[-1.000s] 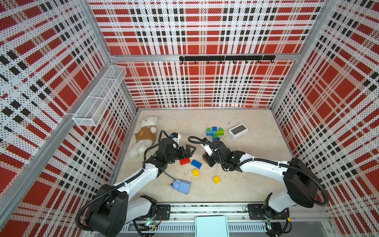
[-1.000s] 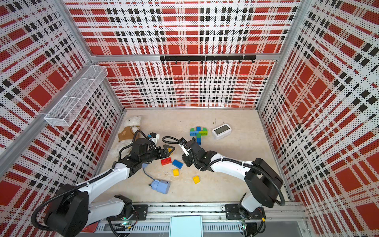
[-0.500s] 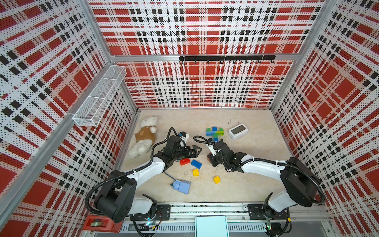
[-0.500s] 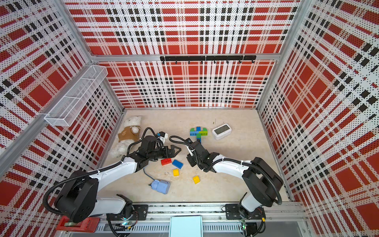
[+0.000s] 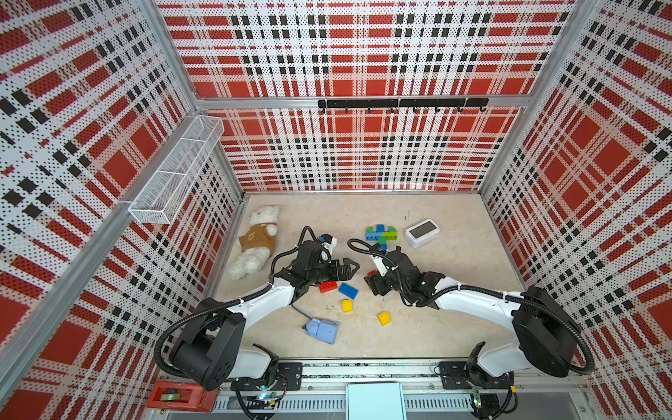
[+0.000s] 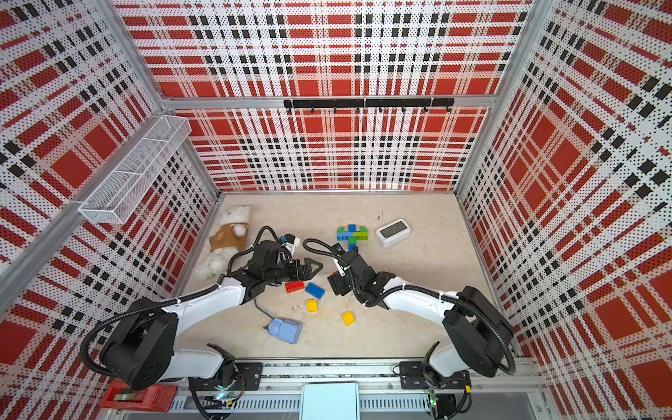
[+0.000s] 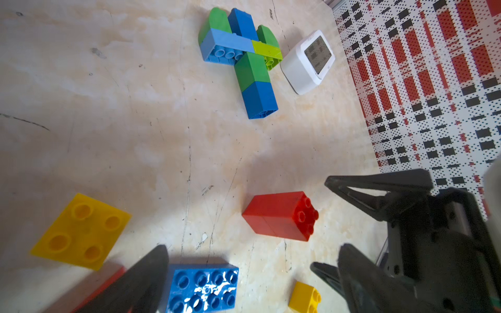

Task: Assemble a fork with lego
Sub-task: Pick up the lego brick from the center of the board.

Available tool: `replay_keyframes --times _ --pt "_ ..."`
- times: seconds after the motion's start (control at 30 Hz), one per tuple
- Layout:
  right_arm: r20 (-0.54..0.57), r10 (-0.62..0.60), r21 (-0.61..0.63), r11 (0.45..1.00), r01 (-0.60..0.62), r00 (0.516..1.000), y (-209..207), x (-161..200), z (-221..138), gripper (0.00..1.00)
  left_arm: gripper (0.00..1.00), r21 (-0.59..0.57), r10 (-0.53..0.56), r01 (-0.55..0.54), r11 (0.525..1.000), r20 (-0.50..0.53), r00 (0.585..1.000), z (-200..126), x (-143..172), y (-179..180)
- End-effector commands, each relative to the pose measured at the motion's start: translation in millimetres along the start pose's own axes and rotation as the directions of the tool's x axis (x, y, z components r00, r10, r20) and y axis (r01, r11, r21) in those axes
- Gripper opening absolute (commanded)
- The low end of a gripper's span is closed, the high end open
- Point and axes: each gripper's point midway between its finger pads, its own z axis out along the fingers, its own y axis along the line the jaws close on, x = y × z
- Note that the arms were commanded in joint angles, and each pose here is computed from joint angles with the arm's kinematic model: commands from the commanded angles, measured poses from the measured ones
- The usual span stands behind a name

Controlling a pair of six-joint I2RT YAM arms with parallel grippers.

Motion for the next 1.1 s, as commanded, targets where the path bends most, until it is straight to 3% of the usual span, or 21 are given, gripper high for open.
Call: replay_keyframes --times 0.0,0.17,0.33,0.6,0.73,1.07 --pt "0.056 -0.029 -0.015 0.999 0.030 0.998 3.3 -30.7 -13.6 0.73 0.99 0.019 -0.001 0.000 1.000 0.073 0.997 -10.7 -22.8 -5.9" --pt "-0.050 -0.152 -0.132 0.981 0.145 0.987 32.7 -36.6 -6.8 0.66 1.00 -0.001 -0.057 0.058 0.998 0.139 0.989 -33.1 -29.4 12.2" --pt "-0.196 -0.269 -0.266 0.940 0.213 0.943 63.7 -26.5 10.4 0.60 1.00 -0.027 -0.133 0.142 0.990 0.217 0.967 -63.4 -30.1 39.1" --pt "-0.362 -0.356 -0.326 0.914 0.241 0.862 78.2 -9.8 40.2 0.45 1.00 -0.025 -0.226 0.242 0.970 0.275 0.934 -90.3 -20.7 70.0" --pt "-0.422 -0.378 -0.349 0.907 0.237 0.824 81.3 3.9 53.2 0.44 1.00 -0.024 -0.242 0.259 0.966 0.283 0.928 -94.0 -19.3 75.5" --pt "-0.483 -0.393 -0.367 0.902 0.226 0.783 85.1 29.4 62.8 0.48 1.00 -0.002 -0.286 0.301 0.954 0.303 0.909 -101.6 -17.7 86.6"
